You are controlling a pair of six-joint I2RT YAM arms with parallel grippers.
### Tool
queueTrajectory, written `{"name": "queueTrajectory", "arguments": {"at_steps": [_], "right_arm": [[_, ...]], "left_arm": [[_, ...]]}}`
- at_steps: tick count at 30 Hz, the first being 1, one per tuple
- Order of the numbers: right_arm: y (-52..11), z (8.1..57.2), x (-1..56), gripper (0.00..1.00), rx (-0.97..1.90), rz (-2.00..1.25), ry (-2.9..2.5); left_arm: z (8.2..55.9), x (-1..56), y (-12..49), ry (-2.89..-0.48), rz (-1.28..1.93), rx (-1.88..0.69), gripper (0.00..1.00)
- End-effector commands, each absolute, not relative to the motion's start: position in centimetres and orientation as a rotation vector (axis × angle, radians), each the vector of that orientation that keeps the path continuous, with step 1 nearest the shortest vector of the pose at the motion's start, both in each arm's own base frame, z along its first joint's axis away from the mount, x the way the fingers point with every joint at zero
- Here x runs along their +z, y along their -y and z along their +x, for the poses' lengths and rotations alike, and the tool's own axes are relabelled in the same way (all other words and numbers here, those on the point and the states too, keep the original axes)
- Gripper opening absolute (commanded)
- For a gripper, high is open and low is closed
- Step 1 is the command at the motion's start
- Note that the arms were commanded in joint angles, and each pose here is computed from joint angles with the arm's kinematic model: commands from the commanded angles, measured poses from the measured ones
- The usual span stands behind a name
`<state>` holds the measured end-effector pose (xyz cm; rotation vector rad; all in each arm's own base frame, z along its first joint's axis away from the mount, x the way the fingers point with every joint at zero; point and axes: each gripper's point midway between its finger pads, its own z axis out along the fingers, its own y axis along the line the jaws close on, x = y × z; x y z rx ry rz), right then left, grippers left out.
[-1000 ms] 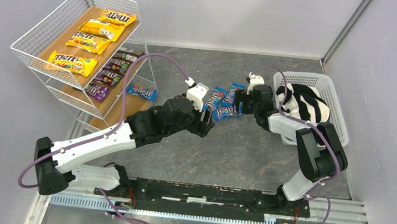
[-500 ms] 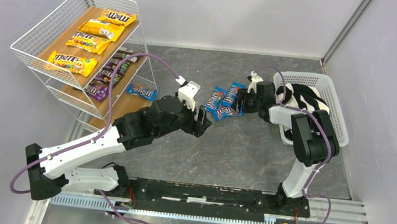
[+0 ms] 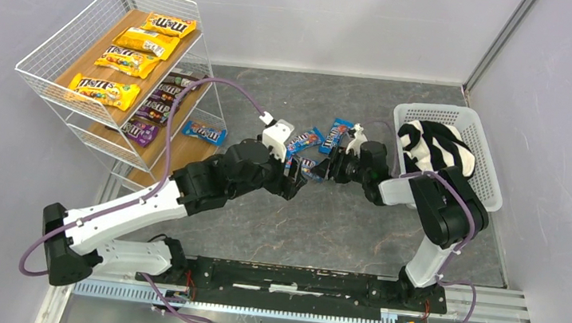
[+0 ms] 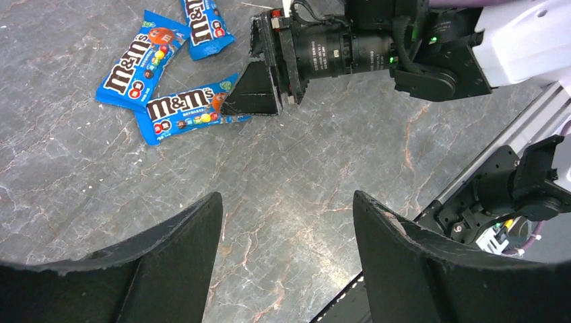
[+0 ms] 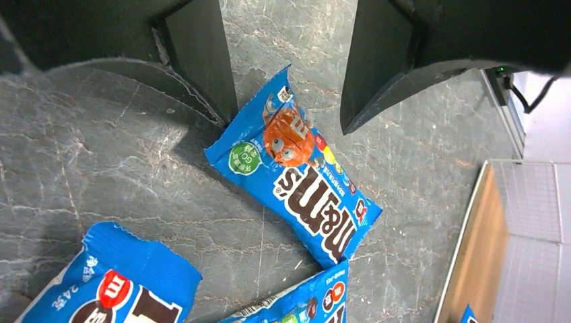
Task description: Place and organize the candy bags onto the shelf
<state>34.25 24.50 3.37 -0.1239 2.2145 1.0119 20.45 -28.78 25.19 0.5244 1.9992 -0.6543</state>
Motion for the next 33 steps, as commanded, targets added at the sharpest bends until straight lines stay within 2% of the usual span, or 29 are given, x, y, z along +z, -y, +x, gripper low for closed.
{"name": "queueTrajectory", "arguments": {"at_steps": [1, 9, 15, 22, 28, 33], "right_arm": [[-24.3, 34.8, 5.0, 0.65, 1.056, -0.018, -2.147], [-23.4, 32.9, 4.3, 0.66, 1.167, 0.223, -2.091], [-24.3, 33.0, 3.5, 0.59, 1.297, 0.321, -2.067], [-23.9, 33.9, 1.8, 0.56, 1.211, 0.337, -2.107], [-24.7, 34.5, 1.3, 0.45, 1.249, 0.367, -2.105], [-25.2, 34.6, 1.9, 0.31, 1.272, 0.349, -2.087]], "left_arm": [[20.6, 26.5, 30.1, -1.976, 0.499, -0.718, 0.78], [20.6, 26.6, 30.6, -1.971, 0.513, -0.73, 0.78], [20.0, 27.9, 30.5, -1.941, 0.489, -0.793, 0.78], [19.7, 29.6, 30.2, -1.901, 0.468, -0.828, 0.79], [19.5, 29.7, 29.9, -1.896, 0.466, -0.839, 0.79], [19.2, 30.0, 29.3, -1.891, 0.452, -0.838, 0.79]]}}
